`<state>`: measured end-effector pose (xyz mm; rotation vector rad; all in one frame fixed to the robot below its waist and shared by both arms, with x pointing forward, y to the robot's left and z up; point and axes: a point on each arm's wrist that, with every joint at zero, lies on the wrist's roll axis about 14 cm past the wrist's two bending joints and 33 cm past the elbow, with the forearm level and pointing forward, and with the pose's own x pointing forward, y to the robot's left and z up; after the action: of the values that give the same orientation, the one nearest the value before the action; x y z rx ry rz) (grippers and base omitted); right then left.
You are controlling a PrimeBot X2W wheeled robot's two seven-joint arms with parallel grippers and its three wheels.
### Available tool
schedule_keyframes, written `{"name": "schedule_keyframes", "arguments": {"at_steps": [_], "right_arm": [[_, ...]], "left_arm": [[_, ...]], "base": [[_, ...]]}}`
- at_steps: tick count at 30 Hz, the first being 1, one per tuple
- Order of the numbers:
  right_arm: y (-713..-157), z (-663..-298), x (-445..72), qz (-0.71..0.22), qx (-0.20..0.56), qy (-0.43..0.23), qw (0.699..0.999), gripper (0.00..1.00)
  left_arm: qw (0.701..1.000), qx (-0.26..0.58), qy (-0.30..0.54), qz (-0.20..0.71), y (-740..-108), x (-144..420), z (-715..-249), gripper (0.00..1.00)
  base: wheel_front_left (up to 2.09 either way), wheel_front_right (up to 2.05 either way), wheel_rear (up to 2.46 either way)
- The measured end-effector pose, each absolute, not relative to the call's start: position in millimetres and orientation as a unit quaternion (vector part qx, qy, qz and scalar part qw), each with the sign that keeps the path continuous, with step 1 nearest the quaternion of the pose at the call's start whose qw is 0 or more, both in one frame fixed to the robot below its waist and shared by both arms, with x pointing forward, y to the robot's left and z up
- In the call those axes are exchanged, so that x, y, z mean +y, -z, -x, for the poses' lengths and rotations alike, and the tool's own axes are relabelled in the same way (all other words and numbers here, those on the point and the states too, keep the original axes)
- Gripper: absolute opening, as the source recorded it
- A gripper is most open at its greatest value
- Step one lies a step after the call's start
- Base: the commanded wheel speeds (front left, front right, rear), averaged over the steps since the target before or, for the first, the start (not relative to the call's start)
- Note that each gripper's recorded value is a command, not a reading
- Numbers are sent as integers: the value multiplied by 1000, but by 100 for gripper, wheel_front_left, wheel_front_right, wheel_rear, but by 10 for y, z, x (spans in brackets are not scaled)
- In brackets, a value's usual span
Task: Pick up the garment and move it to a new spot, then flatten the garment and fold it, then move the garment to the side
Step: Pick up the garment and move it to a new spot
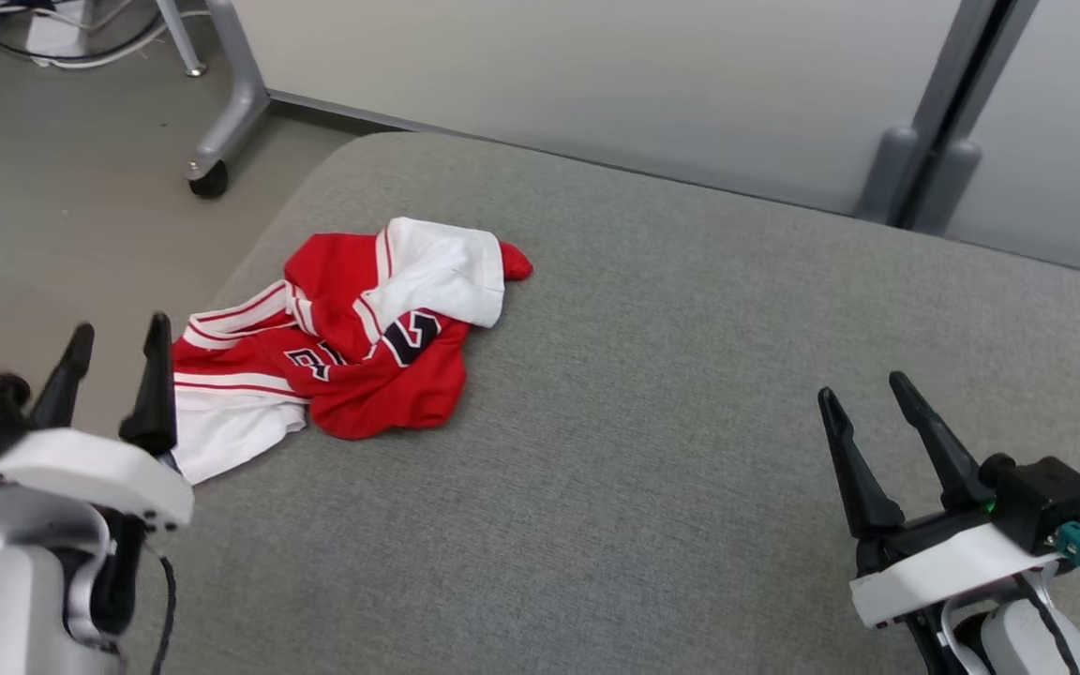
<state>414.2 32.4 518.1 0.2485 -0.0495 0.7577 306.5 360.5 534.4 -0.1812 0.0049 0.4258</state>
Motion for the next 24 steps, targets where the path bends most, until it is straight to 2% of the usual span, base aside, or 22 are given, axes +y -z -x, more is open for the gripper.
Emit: {"name": "schedule_keyframes", "arguments": {"at_steps": [7,15,19,20,24], "right_arm": [[-5062,-4413,146,-125,-23,-346,929,100],[-4782,-4695,-266,-129,-5,-290,948,100],[-4655,-4761,-462,-126,5,-265,956,100],[-4612,-4784,-530,-125,8,-256,959,100],[-4574,-4804,-619,-123,11,-244,962,100]], "left_arm": [[971,83,-184,131,-5227,3764,-3722,100],[944,246,-145,164,-4411,3596,-4321,100],[918,322,-130,190,-3867,3351,-4407,100],[902,364,-124,198,-3610,3237,-4381,100],[883,407,-114,205,-3394,3128,-4373,100]], "base": [[0,0,0],[0,0,0],[0,0,0],[0,0,0],[0,0,0]]}}
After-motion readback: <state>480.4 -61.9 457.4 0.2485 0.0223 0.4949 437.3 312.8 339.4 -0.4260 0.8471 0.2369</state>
